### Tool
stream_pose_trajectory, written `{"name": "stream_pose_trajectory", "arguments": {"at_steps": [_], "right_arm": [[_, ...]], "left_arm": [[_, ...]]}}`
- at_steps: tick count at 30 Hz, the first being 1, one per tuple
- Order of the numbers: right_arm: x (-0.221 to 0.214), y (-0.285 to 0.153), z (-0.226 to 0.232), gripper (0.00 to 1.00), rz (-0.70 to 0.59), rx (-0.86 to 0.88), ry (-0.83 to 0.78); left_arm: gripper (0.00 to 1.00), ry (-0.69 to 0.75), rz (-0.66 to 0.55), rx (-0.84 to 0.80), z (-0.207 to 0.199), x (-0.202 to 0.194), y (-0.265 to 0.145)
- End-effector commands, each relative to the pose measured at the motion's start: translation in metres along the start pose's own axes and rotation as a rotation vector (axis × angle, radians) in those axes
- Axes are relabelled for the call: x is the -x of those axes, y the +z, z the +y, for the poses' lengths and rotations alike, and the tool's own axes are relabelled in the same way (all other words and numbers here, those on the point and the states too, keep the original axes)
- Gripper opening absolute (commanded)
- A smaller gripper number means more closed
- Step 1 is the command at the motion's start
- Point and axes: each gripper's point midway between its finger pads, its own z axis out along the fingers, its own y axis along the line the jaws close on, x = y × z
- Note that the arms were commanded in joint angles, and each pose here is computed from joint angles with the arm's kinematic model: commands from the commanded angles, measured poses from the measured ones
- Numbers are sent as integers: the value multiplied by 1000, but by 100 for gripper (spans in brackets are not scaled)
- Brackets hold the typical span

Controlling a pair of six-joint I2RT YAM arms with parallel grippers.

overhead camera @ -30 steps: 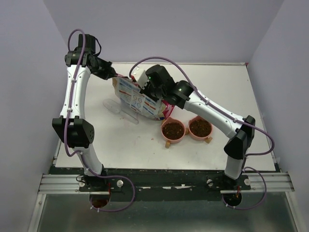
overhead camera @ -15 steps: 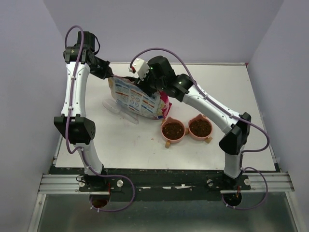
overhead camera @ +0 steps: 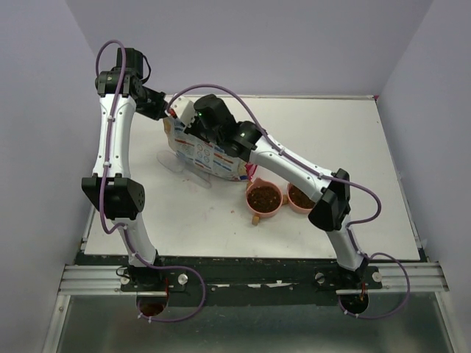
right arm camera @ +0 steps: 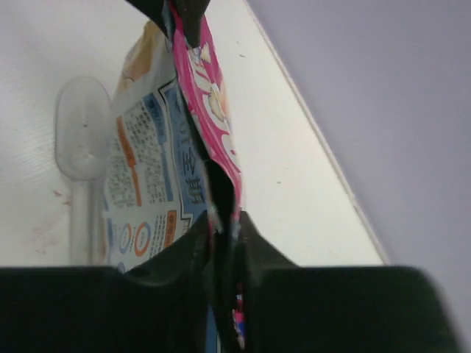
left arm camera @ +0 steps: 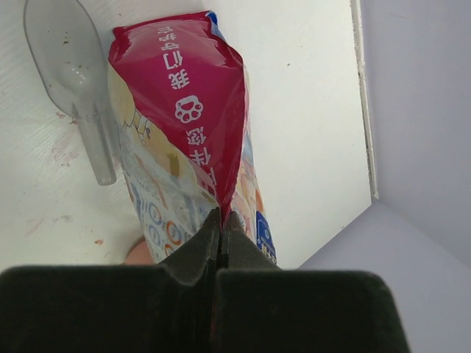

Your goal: Serve the pet food

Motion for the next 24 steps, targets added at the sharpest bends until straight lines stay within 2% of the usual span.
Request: {"name": "stream_pose_trajectory", "arguments": {"at_steps": [1,4,7,12,14,15,16,17,20,21,23,24], "right_arm": [[-21,-5,-17,0,78,-80,-83],[-32,-21,-14,0,102,30,-59],[-48,-34,-14,0,134,52,-69],[-66,-42,-18,29,169,77,-27],[-72,-44,-24,31,183,67,-16],[-75,-45,-25,25,190,63,-22],[-77,-46,-25,11,198,62,-34],[-79,-46,-25,2,205,65,-41],[-80,-46,-22,0,206,85,-42],[-78,-46,-20,0,201,90,-38],[-70,-46,-20,0,176,99,-18],[-67,-46,-20,0,165,103,-9]], "left_arm": [[0,-4,-126,-63,-7,28,-26],[0,-3,-147,-50,-4,37,-27],[0,-6,-158,-41,-1,42,-27],[0,-5,-149,-40,0,40,-24],[0,-4,-147,-41,-1,41,-22],[0,-1,-150,-46,-2,41,-24],[0,1,-150,-50,-2,41,-25],[0,3,-147,-53,-4,40,-24],[0,29,-126,-105,-12,37,-25],[5,36,-119,-125,-15,34,-26],[39,31,-99,-147,-13,27,-27],[50,28,-86,-163,-13,23,-28]]}}
